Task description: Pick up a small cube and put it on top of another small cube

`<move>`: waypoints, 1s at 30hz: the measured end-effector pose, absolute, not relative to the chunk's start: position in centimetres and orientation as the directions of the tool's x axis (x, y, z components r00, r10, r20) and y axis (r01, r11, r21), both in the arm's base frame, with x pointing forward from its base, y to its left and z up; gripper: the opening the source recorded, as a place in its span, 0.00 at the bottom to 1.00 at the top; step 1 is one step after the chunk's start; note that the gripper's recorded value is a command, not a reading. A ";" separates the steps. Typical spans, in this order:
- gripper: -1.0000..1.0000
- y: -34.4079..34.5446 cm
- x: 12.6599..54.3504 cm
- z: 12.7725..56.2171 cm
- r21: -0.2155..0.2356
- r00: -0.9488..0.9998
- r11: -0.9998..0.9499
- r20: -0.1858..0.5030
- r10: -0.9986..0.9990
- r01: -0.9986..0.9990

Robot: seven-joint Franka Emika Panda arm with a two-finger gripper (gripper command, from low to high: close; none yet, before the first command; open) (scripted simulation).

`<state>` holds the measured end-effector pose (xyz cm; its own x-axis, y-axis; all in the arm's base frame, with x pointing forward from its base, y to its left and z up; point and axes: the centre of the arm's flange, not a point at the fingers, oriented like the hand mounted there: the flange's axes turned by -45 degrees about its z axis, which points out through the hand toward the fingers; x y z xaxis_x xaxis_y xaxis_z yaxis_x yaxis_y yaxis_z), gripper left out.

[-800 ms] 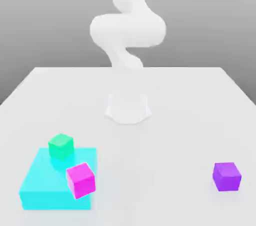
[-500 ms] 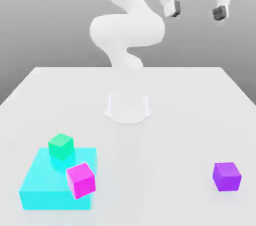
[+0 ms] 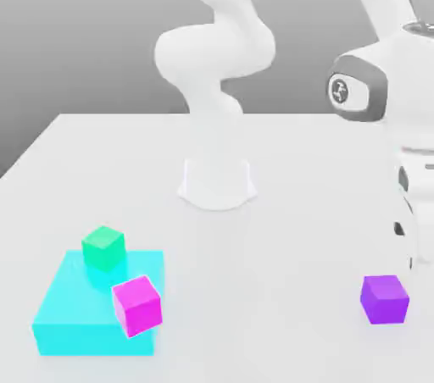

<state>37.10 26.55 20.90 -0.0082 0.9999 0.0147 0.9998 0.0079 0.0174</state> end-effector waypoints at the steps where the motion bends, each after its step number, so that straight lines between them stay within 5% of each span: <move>1: 0.50 26.7 36.7 19.5 0.009 -0.030 0.030 0.007 1.000 1.000; 5: 0.50 26.8 36.4 14.5 0.001 -0.051 0.051 0.001 0.999 0.999; 6: 0.00 26.8 36.3 13.6 0.000 -0.052 0.052 0.001 0.999 0.999; 13: 0.00 26.8 36.3 13.6 -0.001 -0.052 0.052 -0.001 0.999 0.999; 19: 0.00 25.5 37.0 19.8 0.003 -0.035 0.035 -0.005 0.999 0.999; 24: 0.00 10.2 42.1 24.9 0.029 0.193 -0.192 -0.032 0.981 0.981; 30: 0.00 -4.0 40.2 29.3 0.030 0.352 -0.351 -0.038 0.935 0.936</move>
